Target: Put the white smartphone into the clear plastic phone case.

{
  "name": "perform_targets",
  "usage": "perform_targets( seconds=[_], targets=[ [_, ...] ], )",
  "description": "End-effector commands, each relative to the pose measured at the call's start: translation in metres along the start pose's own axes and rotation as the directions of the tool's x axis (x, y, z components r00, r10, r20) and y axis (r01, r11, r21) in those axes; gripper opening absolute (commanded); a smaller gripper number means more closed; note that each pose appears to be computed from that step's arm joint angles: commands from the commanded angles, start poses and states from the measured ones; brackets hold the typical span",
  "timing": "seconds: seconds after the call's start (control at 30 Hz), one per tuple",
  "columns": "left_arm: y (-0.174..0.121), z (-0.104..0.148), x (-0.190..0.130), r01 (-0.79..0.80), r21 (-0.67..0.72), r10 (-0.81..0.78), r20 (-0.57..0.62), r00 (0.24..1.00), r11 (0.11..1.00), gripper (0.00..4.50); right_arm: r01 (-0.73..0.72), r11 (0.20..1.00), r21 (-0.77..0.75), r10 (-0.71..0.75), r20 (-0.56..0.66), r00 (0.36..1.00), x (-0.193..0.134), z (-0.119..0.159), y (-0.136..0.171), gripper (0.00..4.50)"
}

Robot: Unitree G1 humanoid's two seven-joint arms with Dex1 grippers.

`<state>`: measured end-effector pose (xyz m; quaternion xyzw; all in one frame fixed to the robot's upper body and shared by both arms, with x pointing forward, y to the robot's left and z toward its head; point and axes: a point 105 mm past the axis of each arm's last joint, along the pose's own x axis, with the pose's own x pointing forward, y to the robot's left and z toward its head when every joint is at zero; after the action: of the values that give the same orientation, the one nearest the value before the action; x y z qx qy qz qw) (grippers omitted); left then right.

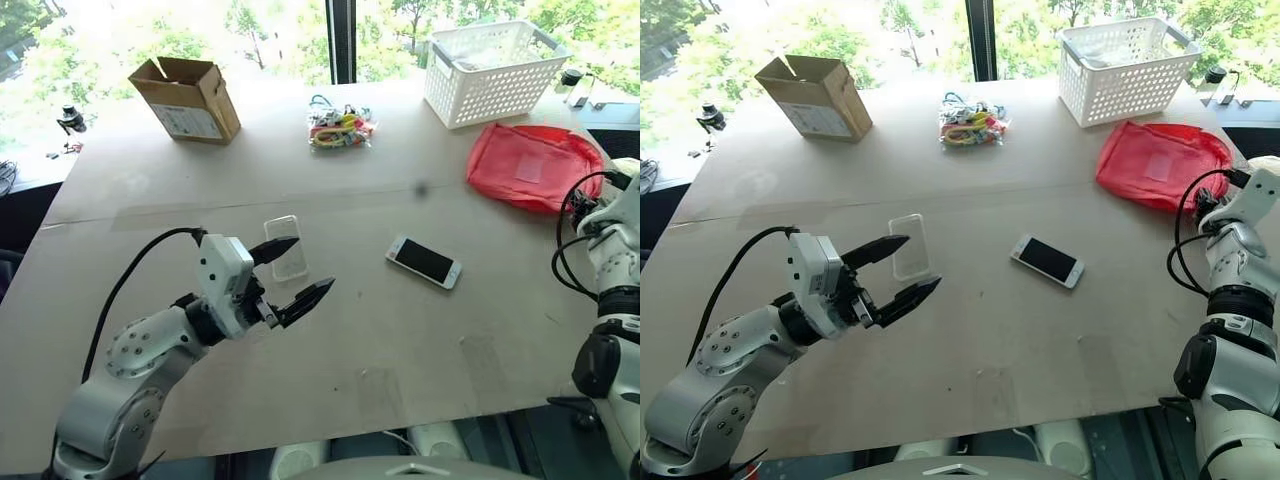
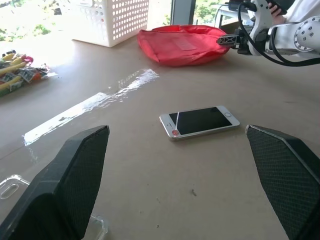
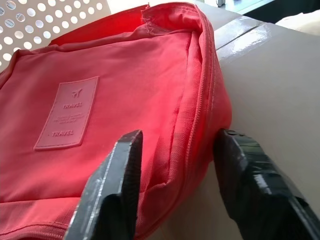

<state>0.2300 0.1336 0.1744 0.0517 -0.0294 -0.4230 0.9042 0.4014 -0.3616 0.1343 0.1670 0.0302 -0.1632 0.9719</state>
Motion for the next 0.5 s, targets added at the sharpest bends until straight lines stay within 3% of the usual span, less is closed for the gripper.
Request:
perform_targets(
  seconds=[0.03, 0.07, 0.2, 0.3, 0.4, 0.5],
  targets=[
    [-0.005, 0.008, 0.000, 0.015, 0.014, -0.016, 0.044, 0.999, 1.000, 4.50, 0.003, 1.000, 0.007, -0.004, 0.128, 0.992, 0.000, 0.034, 0.003, 3.88],
    [-0.005, 0.009, -0.001, 0.018, 0.011, -0.019, 0.047, 0.999, 1.000, 4.50, 0.022, 1.000, -0.006, -0.021, 0.156, 0.988, -0.001, 0.039, 0.000, 4.36],
    [-0.002, 0.009, -0.002, 0.008, -0.001, -0.008, 0.052, 0.999, 1.000, 4.50, 0.071, 0.997, -0.011, -0.065, 0.277, 0.959, -0.005, 0.063, -0.008, 4.44],
    [0.013, -0.002, -0.009, -0.024, -0.005, 0.024, -0.009, 1.000, 1.000, 4.50, -0.189, 0.982, 0.019, 0.169, 0.366, 0.915, -0.012, 0.084, 0.028, 4.44],
    [0.032, -0.018, -0.017, 0.049, 0.017, -0.048, -0.080, 0.996, 0.999, 4.50, -0.538, 0.833, -0.132, 0.553, 0.249, 0.795, -0.034, 0.068, 0.090, 4.44],
    [0.059, -0.030, -0.024, 0.127, 0.050, -0.117, -0.164, 0.980, 0.991, 4.50, -0.743, 0.629, -0.229, 0.769, 0.045, 0.637, -0.064, 0.037, 0.127, 4.44]
  ],
)
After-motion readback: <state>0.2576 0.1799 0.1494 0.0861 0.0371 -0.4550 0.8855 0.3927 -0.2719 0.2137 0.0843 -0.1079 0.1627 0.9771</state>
